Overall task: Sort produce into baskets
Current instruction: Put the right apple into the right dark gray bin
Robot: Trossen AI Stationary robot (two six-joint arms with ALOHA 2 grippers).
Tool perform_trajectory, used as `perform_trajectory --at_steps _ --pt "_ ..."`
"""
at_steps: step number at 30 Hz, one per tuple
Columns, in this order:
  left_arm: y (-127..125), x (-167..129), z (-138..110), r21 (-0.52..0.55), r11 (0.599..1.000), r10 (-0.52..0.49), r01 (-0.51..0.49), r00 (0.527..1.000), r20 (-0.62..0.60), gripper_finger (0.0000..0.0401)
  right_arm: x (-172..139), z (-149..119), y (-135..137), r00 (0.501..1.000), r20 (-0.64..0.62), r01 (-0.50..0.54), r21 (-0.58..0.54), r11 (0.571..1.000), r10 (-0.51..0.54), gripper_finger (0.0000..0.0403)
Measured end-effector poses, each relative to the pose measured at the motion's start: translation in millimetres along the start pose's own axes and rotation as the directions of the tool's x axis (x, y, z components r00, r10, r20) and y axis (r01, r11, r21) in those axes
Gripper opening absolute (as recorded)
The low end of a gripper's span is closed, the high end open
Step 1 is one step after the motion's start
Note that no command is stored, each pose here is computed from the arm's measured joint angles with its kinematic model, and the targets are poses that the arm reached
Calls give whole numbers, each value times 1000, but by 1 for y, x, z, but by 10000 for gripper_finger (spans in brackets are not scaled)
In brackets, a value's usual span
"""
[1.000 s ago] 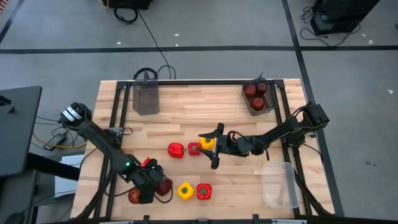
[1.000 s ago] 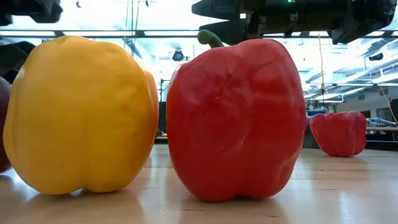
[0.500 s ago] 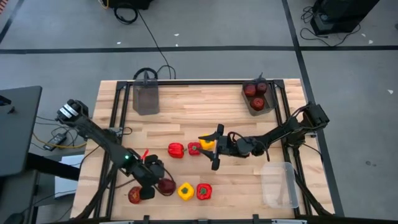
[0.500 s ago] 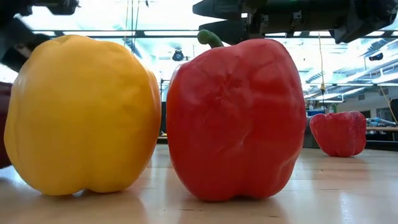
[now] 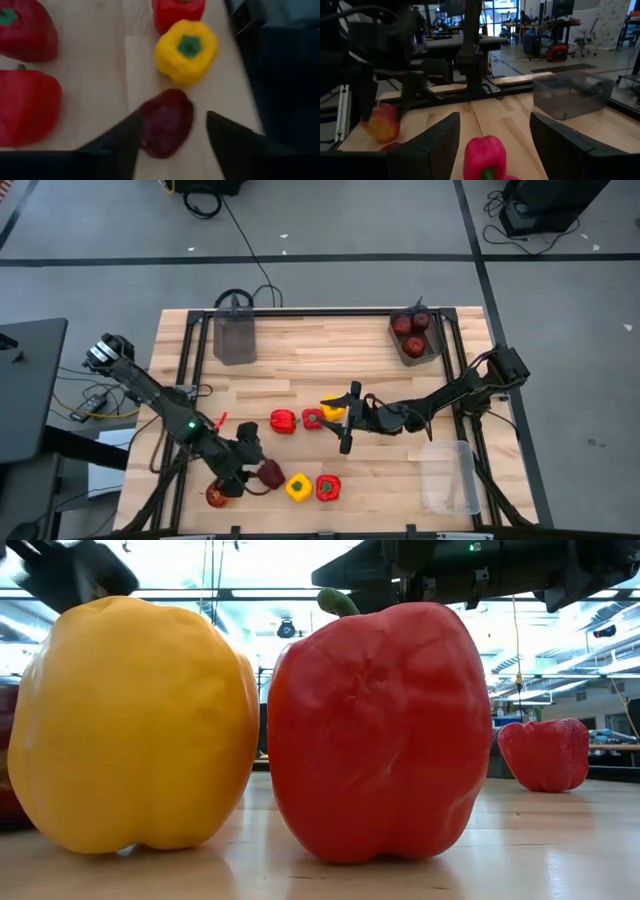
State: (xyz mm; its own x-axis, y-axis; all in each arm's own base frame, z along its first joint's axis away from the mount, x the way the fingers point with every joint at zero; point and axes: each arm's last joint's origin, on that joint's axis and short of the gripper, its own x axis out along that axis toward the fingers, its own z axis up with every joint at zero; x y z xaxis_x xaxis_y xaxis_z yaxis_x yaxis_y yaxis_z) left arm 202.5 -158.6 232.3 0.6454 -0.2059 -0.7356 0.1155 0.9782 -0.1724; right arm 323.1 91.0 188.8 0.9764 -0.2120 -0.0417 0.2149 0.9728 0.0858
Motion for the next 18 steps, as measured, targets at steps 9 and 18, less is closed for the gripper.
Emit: perform_trajectory --at_steps 9,18 --pt "-7 42 -11 230 973 32 -13 996 -80 393 -1 -1 1 1000 -10 -3 7 1000 3 250" --pt "-5 71 -16 275 959 -17 61 987 -160 361 -1 -1 1 1000 -13 -3 29 1000 3 250"
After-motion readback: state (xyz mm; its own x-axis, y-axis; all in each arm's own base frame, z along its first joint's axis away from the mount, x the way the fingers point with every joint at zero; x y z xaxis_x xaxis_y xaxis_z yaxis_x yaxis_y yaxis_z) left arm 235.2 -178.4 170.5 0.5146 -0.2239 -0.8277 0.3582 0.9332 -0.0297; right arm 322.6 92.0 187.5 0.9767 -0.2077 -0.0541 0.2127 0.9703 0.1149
